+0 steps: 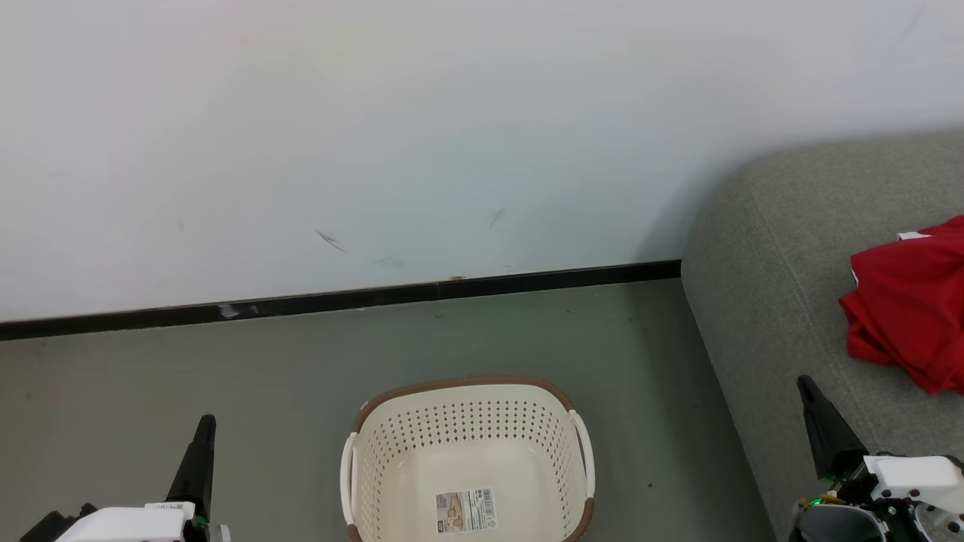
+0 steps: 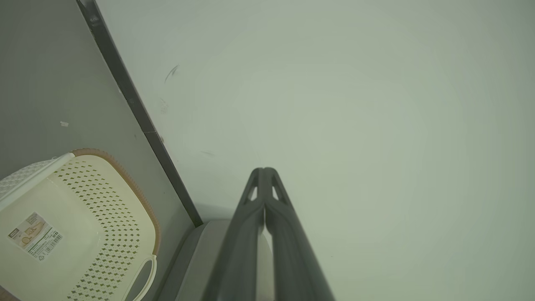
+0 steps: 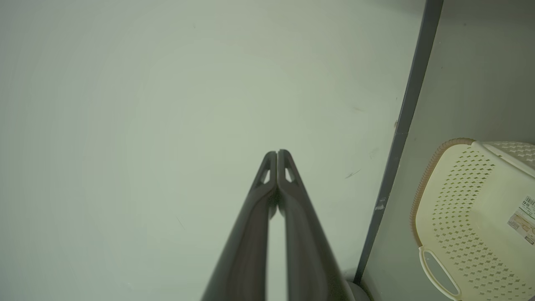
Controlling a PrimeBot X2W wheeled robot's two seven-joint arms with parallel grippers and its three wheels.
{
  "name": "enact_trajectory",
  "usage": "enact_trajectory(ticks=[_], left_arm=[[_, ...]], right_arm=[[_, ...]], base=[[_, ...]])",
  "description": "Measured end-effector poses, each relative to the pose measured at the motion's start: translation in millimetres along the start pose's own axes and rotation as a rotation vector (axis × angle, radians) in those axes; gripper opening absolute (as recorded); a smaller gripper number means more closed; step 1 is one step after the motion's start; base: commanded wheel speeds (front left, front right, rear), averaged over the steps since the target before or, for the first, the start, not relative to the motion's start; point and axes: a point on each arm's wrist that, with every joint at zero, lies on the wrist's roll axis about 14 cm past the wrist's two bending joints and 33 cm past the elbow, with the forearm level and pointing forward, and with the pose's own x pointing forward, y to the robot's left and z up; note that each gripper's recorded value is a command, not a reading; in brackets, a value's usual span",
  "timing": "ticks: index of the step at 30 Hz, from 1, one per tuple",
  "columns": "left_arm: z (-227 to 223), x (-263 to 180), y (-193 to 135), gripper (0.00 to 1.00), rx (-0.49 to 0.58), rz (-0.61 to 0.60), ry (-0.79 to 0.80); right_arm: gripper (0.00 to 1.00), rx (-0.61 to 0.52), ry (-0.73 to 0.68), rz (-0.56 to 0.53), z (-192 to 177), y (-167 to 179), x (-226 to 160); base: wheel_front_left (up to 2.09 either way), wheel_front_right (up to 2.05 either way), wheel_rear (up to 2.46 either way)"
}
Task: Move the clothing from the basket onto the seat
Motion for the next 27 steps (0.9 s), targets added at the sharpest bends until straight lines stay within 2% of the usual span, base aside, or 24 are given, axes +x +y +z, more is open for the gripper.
enact_trajectory(ticks=[27], left_arm=[[0.4, -0.2, 2.0, 0.00, -0.001, 0.006, -0.001]], right_arm=[[0.00, 0.002, 0.002, -0.003, 0.5, -1.0, -0.1]], base=[[0.00, 0.00, 0.00]])
